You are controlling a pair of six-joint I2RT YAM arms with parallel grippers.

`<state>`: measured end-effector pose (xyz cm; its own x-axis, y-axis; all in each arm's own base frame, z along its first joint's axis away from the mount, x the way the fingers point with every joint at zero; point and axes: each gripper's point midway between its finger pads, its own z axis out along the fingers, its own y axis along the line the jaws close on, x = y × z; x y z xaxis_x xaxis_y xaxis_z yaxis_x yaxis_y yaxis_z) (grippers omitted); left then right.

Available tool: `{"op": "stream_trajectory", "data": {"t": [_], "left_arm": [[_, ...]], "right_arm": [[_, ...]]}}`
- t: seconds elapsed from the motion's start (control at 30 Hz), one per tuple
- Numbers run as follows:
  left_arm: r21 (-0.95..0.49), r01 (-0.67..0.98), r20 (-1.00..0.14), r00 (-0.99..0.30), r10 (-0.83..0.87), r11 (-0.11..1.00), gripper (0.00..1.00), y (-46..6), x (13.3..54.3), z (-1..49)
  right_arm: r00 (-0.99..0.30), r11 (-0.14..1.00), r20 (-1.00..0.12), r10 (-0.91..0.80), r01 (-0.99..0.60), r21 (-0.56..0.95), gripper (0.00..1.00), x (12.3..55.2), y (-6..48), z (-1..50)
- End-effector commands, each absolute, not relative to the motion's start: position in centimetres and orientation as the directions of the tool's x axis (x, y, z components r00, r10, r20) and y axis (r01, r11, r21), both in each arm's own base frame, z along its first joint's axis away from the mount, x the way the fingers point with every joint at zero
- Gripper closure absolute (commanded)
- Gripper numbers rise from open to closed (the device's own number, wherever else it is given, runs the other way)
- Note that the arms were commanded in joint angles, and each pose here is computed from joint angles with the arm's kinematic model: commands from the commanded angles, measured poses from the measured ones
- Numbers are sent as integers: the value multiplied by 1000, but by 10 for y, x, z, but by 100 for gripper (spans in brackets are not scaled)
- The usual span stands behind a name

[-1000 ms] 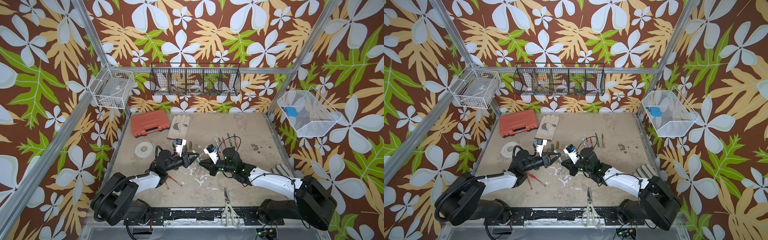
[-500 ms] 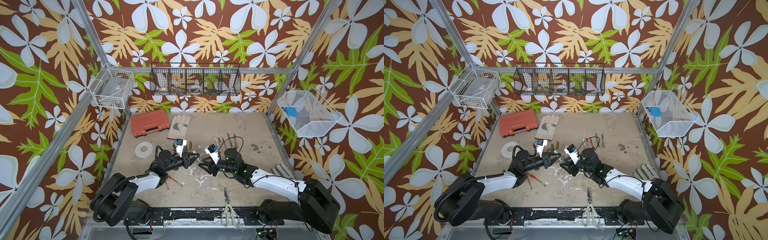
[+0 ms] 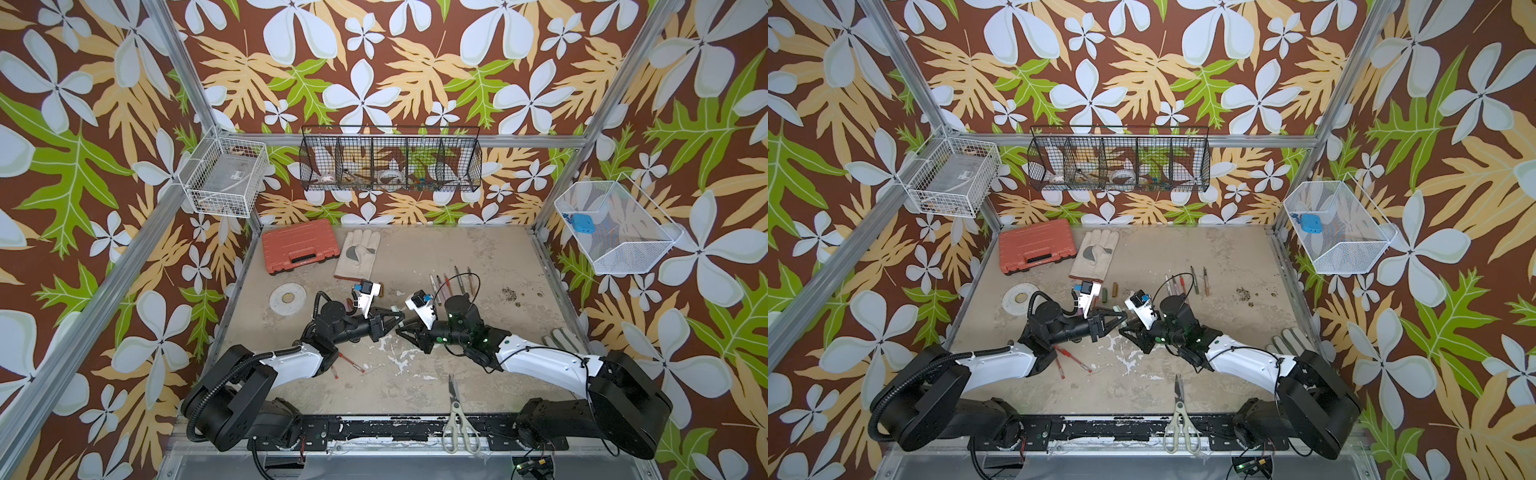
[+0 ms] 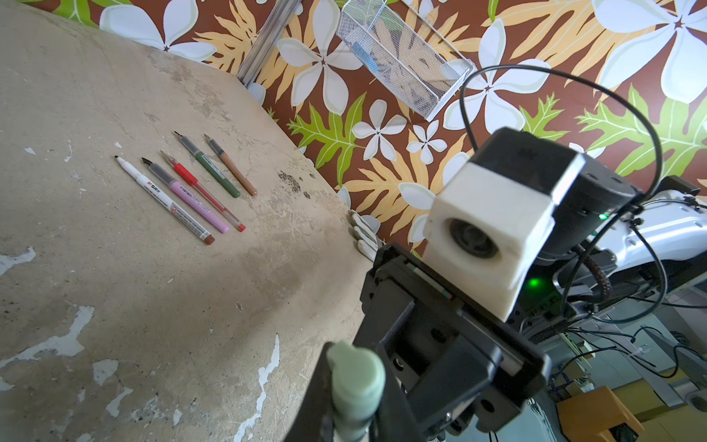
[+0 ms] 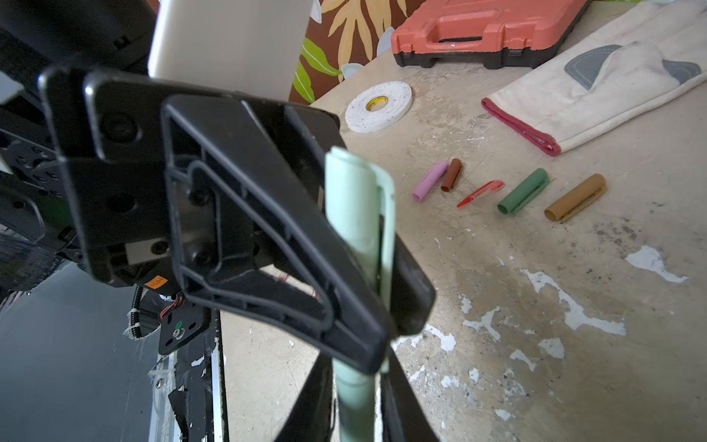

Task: Remove pen caps from pens
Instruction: Open the pen cap on the pen.

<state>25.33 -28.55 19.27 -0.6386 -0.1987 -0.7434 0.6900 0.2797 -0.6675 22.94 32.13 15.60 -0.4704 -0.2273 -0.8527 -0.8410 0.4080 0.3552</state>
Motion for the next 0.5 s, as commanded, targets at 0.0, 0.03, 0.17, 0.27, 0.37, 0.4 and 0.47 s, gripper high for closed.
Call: {"op": "stream_trajectory", "data": {"t": [0.0, 0.03, 0.17, 0.27, 0.37, 0.4, 0.47], "left_arm": [[-638, 728, -770, -601, -216, 250, 100, -286, 251, 206], [-640, 726, -768, -603, -215, 250, 100, -286, 251, 206], [-647, 720, -763, -610, -216, 252, 100, -286, 252, 204], [-649, 715, -761, -608, -227, 260, 100, -285, 254, 205], [-657, 679, -753, -607, -253, 328, 100, -279, 263, 199], [-658, 660, -752, -606, -260, 362, 100, -276, 268, 195], [-659, 627, -748, -606, -271, 415, 100, -271, 276, 189]], "right_arm": [[-448, 368, -868, -215, -860, 353, 81, 226, 326, 165], [-445, 365, -869, -214, -862, 352, 84, 226, 326, 166], [-439, 361, -873, -215, -866, 346, 99, 225, 326, 166], [-439, 393, -874, -209, -856, 337, 100, 230, 323, 164], [-428, 496, -880, -205, -820, 284, 100, 243, 315, 159], [-411, 534, -887, -213, -809, 246, 100, 245, 314, 158], [-391, 618, -890, -234, -767, 173, 100, 251, 310, 153]]}}
